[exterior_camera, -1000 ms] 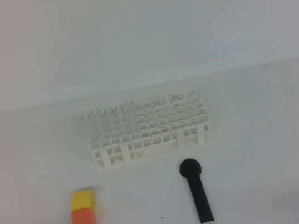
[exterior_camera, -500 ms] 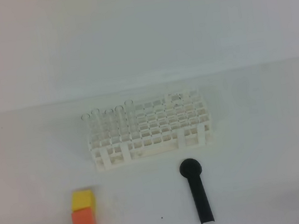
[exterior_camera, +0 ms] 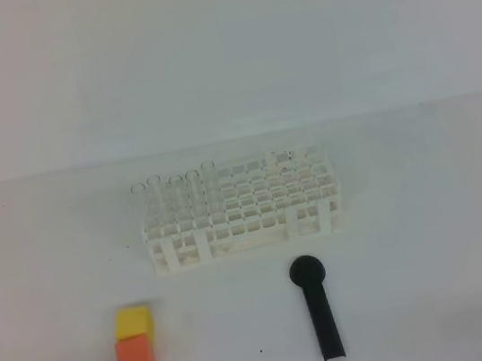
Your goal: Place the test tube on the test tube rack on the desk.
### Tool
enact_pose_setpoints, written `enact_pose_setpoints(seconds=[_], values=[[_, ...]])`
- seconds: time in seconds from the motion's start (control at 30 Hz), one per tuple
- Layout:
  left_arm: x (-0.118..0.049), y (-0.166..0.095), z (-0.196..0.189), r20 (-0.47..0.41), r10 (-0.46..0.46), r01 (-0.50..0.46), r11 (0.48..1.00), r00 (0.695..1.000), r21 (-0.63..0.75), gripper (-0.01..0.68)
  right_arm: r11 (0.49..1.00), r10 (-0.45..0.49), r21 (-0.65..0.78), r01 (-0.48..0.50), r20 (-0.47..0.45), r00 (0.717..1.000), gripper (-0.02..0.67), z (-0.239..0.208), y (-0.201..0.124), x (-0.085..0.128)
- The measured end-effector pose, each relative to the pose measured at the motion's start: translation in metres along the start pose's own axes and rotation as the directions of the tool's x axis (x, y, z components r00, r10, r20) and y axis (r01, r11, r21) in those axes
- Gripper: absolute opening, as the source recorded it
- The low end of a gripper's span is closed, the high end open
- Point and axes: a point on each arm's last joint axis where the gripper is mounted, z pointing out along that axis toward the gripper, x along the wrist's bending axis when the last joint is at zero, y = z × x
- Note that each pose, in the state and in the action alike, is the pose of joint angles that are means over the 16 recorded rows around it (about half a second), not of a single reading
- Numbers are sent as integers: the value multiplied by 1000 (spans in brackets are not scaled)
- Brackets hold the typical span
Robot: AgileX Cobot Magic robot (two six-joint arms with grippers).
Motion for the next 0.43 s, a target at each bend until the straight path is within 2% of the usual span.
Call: enact_pose_setpoints(seconds=[0.43], values=[[0, 0, 0, 0, 0, 0, 1000, 1000, 1, -1, 1000, 0, 0, 0, 0, 1000, -1, 0, 0, 0]])
